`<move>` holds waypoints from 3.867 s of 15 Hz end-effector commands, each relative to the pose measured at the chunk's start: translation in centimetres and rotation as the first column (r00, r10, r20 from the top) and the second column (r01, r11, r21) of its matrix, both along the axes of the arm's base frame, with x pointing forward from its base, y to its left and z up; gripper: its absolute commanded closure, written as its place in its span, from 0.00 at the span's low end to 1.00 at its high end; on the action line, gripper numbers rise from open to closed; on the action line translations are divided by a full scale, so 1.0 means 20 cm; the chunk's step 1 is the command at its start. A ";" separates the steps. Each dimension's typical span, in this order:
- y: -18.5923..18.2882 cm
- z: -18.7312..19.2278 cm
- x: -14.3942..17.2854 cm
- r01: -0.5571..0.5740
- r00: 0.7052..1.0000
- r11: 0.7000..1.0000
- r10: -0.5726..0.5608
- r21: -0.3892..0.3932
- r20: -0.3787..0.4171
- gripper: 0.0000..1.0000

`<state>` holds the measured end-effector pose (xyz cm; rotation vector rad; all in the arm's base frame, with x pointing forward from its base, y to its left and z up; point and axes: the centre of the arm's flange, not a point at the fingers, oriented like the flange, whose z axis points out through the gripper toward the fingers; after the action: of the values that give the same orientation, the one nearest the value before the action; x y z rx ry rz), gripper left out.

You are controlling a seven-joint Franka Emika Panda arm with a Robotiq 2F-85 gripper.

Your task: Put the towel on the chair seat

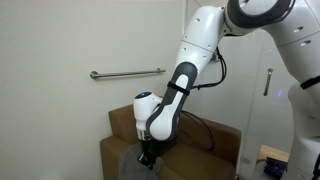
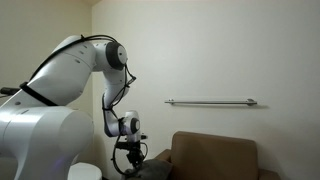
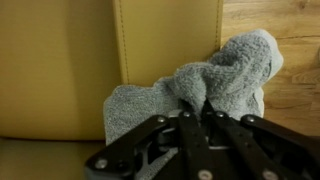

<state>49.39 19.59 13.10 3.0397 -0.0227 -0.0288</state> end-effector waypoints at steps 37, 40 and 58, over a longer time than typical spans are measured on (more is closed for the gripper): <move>0.01 0.52 0.38 -0.135 0.989 0.990 0.137 0.047 -0.054 0.94; -0.02 0.52 0.39 -0.132 0.990 0.991 0.133 0.029 -0.048 0.94; -0.65 0.67 0.50 0.041 0.999 0.997 -0.041 -0.061 0.009 0.94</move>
<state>60.21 8.63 25.50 3.0044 -0.0263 -0.0273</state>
